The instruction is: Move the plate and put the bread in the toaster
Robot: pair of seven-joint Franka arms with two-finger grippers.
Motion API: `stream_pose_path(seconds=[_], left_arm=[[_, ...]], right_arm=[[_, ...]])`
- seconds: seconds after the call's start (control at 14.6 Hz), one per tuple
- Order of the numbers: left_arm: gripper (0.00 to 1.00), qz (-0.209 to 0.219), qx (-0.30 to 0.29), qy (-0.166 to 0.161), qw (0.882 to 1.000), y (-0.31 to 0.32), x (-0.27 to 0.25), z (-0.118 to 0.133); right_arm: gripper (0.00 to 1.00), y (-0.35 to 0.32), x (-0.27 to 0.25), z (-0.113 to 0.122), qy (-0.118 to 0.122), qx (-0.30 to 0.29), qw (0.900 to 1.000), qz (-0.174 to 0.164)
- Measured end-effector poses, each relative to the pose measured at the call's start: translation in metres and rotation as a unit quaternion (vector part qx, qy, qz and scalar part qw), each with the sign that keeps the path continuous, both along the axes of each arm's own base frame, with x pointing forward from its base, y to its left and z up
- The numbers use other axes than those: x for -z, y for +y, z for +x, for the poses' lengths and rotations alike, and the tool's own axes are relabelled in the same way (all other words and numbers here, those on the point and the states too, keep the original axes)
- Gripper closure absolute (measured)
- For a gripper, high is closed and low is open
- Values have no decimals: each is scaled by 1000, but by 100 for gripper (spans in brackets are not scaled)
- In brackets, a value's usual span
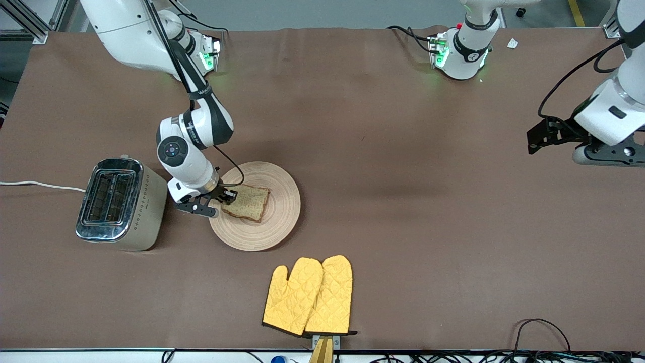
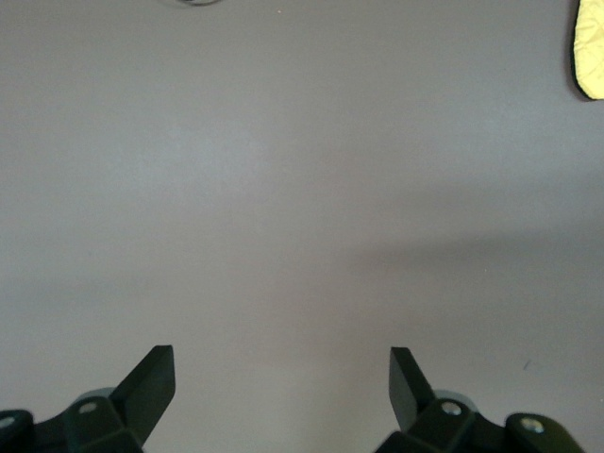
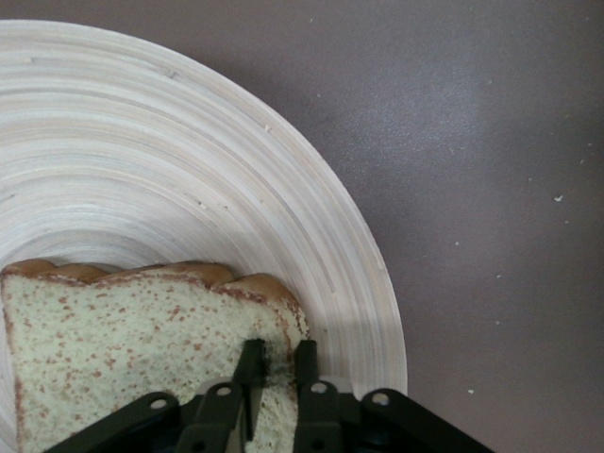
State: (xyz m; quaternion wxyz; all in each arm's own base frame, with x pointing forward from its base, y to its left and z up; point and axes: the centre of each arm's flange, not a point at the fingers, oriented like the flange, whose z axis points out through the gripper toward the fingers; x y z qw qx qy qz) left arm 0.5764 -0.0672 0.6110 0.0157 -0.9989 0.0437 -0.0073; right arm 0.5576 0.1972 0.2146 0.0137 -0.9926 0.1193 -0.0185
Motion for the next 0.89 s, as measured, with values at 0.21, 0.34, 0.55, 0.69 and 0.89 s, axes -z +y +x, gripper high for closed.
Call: stream_pose_path(seconds=[0.21, 0.34, 0.55, 0.69, 0.89], left_arm=[[0, -1, -10, -5, 1000, 13, -11, 0], [0, -2, -11, -6, 1000, 15, -13, 0], [0, -2, -7, -7, 1000, 10, -14, 0], [0, -2, -8, -7, 1000, 11, -14, 0], [0, -1, 4, -2, 1000, 17, -14, -1]], right_arm=[[92, 0, 0, 0, 0, 1, 1000, 0], [96, -1, 0, 0, 0, 6, 1000, 0], [96, 0, -2, 2, 4, 13, 1000, 0], [96, 3, -15, 8, 25, 15, 1000, -6], [96, 7, -79, 29, 59, 20, 998, -13]])
